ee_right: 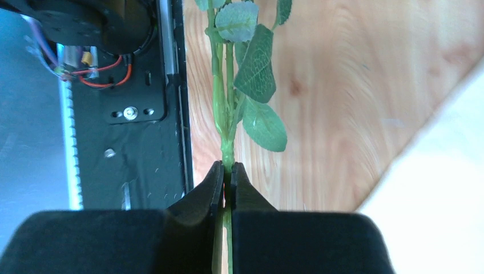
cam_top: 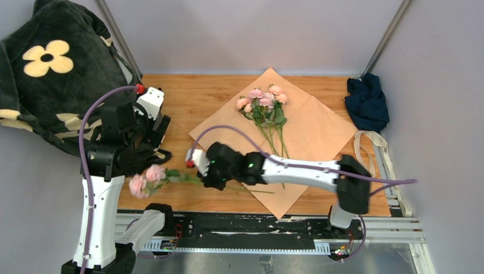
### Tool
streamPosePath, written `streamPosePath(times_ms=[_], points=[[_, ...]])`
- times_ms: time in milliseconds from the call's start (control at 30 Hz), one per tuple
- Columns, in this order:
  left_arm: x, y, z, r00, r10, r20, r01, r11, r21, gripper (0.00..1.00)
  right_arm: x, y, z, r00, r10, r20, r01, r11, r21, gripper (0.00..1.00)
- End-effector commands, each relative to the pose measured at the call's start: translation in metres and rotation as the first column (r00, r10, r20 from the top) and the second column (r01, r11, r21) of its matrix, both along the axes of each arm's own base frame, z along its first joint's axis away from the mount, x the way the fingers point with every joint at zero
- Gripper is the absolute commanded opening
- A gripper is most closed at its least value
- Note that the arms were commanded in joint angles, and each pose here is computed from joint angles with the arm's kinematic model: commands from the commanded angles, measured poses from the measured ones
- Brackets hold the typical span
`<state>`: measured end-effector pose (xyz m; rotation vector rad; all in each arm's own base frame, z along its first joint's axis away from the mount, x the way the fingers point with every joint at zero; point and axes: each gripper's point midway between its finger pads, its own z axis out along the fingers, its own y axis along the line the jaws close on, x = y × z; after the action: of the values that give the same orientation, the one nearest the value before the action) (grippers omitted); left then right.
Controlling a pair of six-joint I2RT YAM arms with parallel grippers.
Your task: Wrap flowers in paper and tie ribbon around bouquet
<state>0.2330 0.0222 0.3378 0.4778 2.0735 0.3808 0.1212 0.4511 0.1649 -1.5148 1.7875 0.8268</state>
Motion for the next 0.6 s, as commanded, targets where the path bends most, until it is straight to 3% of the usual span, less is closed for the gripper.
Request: streamPosePath(times_ms=[0,67,133,200,267,300,367,533,567], points=[[0.002,-0.001,0.017,0.999,-0.011,0.032,0.011,1.0,-0.005,1.0,0.045,-0.08,0.004,0.898,-0.38,-0.223,0.385,0.923,-0.024,0.0],[0.005,-0.003,0.018,0.999,-0.016,0.03,0.016,1.0,-0.011,1.0,0.083,-0.119,0.003,0.757,-0.57,-0.318,0.594,0.804,-0.025,0.0],[0.008,-0.005,0.016,0.999,-0.024,0.021,0.024,1.0,-0.02,1.0,0.129,-0.158,-0.001,0.571,-0.735,-0.366,0.787,0.617,-0.01,0.0],[0.01,-0.009,0.011,0.999,-0.038,0.005,0.039,0.999,-0.03,1.0,0.174,-0.186,-0.001,0.419,-0.826,-0.378,0.902,0.425,0.072,0.0],[0.012,-0.014,0.005,0.998,-0.06,-0.011,0.06,0.997,-0.045,1.0,0.219,-0.208,-0.005,0.3,-0.897,-0.325,0.953,0.265,0.148,0.0],[0.012,-0.015,0.004,0.997,-0.07,-0.015,0.069,0.996,-0.048,1.0,0.236,-0.217,-0.01,0.249,-0.925,-0.286,0.966,0.215,0.144,0.0],[0.012,-0.02,-0.002,0.995,-0.095,-0.028,0.094,0.994,-0.06,1.0,0.264,-0.225,-0.024,0.194,-0.953,-0.233,0.978,0.169,0.124,0.0],[0.012,-0.028,-0.016,0.989,-0.131,-0.066,0.126,0.988,-0.085,1.0,0.309,-0.238,-0.058,0.144,-0.977,-0.158,0.989,0.138,0.051,0.0],[0.012,-0.029,-0.02,0.988,-0.137,-0.075,0.131,0.987,-0.089,1.0,0.315,-0.241,-0.063,0.139,-0.979,-0.147,0.99,0.135,0.036,0.08]])
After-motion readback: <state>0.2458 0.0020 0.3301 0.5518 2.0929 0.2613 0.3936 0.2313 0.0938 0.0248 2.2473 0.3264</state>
